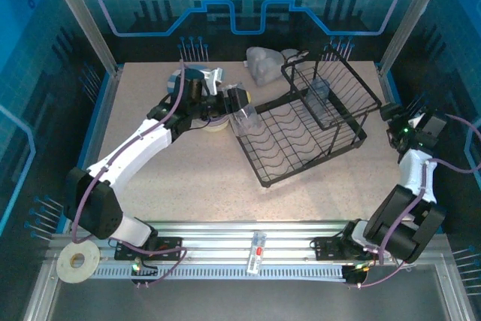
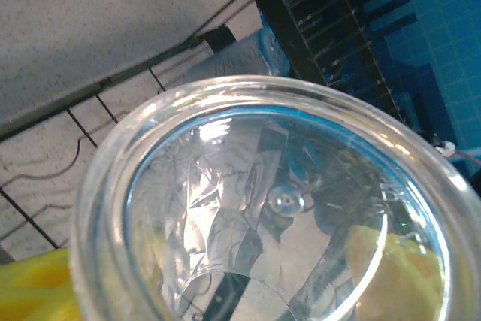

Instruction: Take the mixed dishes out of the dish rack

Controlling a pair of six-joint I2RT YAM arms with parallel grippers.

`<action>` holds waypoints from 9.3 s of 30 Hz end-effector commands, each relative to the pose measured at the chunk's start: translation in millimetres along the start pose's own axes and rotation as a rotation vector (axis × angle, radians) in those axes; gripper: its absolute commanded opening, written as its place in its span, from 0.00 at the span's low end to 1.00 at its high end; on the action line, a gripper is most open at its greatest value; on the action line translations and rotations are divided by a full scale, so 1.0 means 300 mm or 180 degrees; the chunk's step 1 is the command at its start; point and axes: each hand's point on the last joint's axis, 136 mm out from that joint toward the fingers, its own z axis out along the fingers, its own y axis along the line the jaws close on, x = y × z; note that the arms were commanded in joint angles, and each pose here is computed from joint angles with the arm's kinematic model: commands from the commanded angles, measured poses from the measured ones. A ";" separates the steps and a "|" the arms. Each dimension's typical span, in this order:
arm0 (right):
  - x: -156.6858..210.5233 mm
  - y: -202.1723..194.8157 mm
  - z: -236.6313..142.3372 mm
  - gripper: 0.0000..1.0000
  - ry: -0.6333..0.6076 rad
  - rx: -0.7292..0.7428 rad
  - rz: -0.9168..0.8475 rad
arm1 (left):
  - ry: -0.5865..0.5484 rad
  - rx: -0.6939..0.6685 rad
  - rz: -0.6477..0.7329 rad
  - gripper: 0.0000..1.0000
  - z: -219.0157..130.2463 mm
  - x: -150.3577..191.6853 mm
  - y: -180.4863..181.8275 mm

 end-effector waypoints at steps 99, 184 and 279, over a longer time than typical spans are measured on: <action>0.853 1.085 -0.405 0.00 0.0238 -0.2042 -0.4357 | 0.0384 0.2443 -0.2147 0.99 -0.080 -0.240 -0.312; -0.045 -0.193 -0.110 0.00 0.0042 0.2032 0.0529 | 0.0720 0.0483 0.0128 0.99 -0.039 0.242 0.006; 0.193 -0.443 -0.343 0.00 0.0804 0.3341 0.1721 | 0.1407 0.0175 -0.0030 0.99 0.144 0.428 0.136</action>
